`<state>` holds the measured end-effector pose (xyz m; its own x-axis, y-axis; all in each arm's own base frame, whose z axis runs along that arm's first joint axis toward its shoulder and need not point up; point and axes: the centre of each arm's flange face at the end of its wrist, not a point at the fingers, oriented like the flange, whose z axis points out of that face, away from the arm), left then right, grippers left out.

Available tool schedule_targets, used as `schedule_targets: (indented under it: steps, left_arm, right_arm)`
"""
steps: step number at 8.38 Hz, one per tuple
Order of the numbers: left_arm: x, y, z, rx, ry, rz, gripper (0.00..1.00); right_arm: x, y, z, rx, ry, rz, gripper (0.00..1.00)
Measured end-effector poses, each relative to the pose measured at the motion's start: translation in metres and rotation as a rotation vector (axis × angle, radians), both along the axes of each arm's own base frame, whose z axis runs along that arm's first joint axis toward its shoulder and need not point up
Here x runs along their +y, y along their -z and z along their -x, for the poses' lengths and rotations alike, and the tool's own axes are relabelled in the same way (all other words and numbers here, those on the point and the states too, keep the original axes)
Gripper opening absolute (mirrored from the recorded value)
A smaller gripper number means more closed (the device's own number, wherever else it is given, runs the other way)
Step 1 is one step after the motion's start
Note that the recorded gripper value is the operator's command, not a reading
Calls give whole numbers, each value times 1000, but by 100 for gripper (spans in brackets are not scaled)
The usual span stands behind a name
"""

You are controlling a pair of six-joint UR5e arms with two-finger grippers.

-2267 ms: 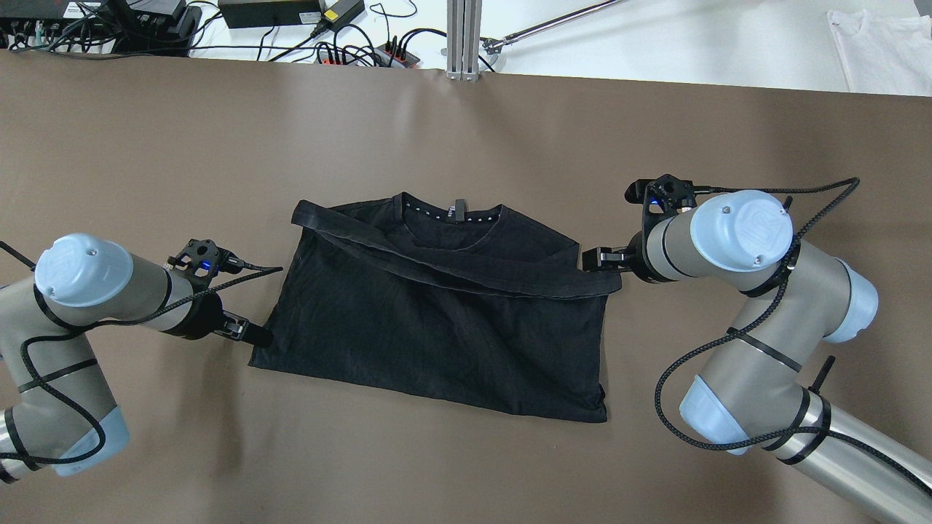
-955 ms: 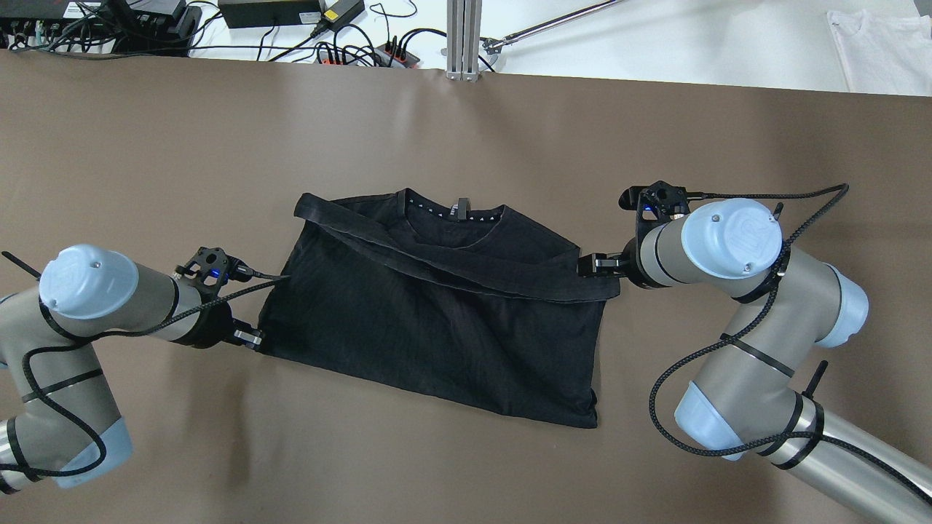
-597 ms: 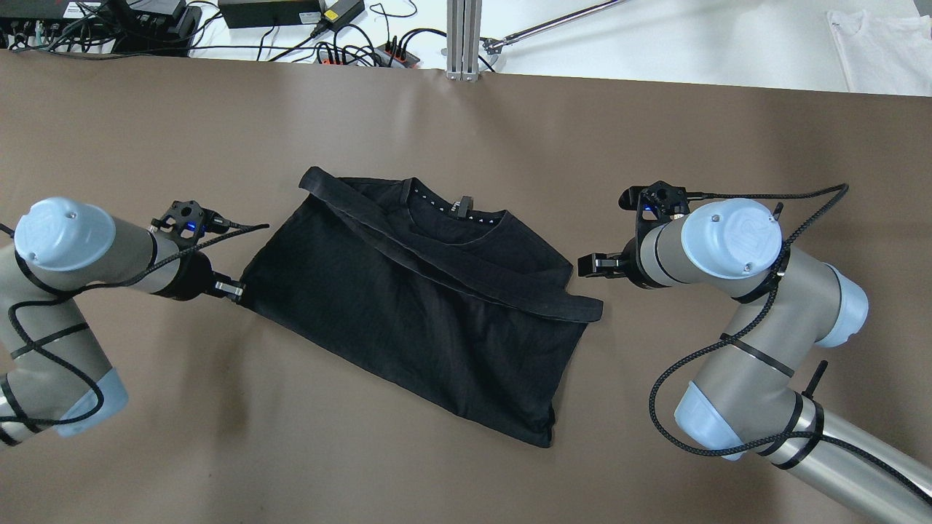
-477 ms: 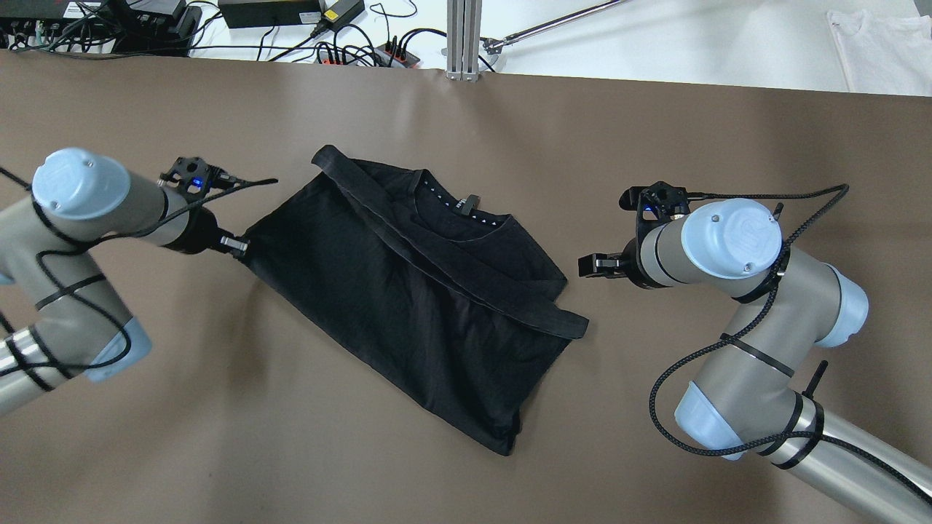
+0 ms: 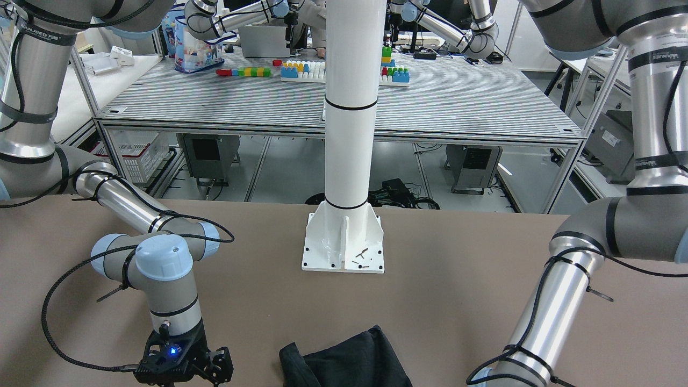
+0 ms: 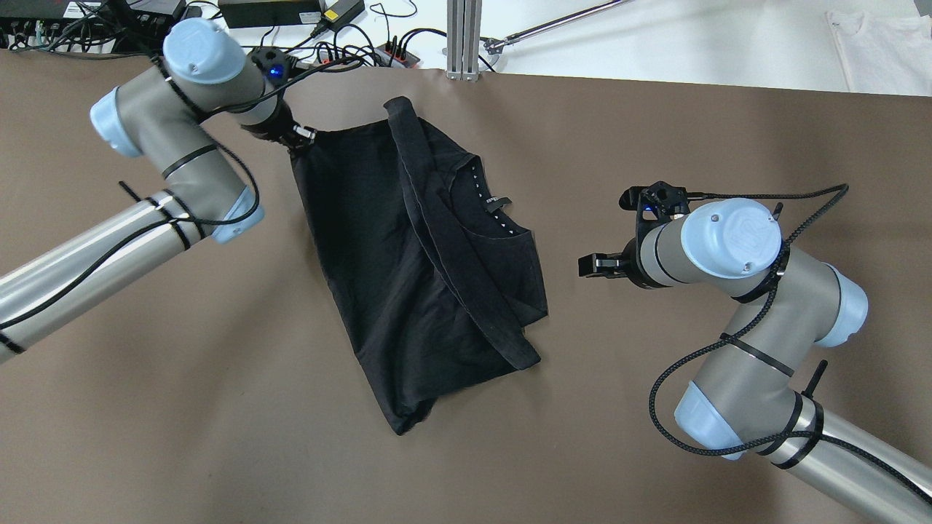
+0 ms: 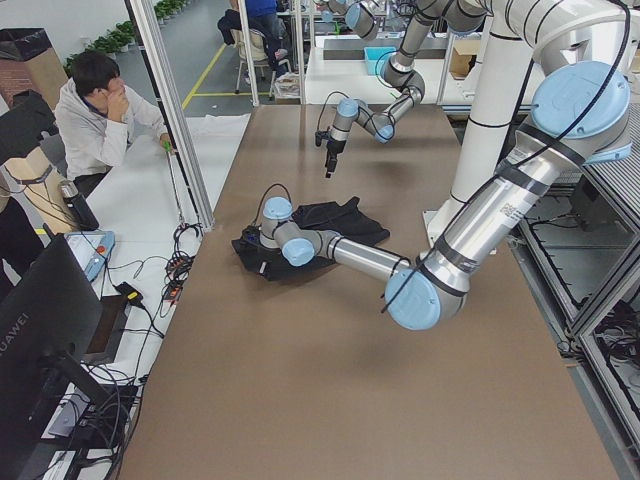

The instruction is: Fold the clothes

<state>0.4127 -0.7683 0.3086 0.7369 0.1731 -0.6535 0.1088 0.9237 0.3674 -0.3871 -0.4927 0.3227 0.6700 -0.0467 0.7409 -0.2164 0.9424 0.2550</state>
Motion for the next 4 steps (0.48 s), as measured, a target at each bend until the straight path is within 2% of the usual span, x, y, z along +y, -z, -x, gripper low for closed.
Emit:
schedule_targets:
  steps: [1,4]
  left_arm:
    - [-15,8,-7,-9,11,-12,99]
    - [-31,23,4,-8,-14,-81,100]
  right_arm:
    - [0,0,0,0,-1,-1,94]
    - [0,5,2,-7,-10,4,93]
